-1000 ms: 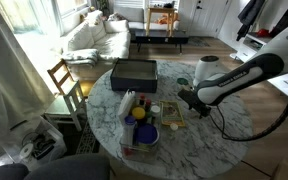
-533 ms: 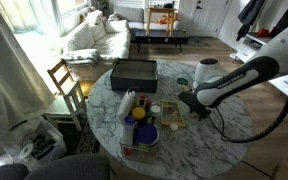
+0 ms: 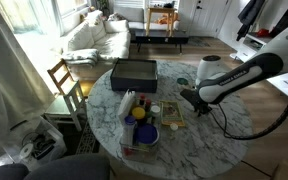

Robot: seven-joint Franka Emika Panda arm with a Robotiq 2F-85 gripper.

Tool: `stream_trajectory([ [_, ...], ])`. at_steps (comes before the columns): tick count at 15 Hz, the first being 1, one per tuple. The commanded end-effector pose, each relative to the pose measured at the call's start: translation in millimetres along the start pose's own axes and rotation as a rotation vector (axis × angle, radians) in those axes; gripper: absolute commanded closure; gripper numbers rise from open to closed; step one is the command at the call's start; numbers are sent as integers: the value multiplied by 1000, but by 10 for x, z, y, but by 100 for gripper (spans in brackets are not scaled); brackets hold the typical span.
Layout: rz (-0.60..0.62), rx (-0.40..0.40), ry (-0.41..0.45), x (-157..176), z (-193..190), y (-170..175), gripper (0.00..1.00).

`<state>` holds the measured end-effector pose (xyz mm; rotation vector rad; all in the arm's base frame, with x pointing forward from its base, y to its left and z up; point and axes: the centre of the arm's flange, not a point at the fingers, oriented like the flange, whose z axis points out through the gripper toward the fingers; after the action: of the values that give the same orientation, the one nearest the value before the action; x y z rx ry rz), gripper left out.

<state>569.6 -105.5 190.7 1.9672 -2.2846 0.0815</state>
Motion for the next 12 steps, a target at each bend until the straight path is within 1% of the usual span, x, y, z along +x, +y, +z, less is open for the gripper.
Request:
stream_trajectory([
  [1, -30, -15, 32, 136, -265, 138, 93],
  [3, -47, 4, 52, 201, -424, 155, 93],
  [5, -63, 75, 76, 248, -538, 84, 93],
  [8, -110, 123, 77, 268, -607, -36, 93],
  [12, -145, 131, 60, 266, -545, -130, 93],
])
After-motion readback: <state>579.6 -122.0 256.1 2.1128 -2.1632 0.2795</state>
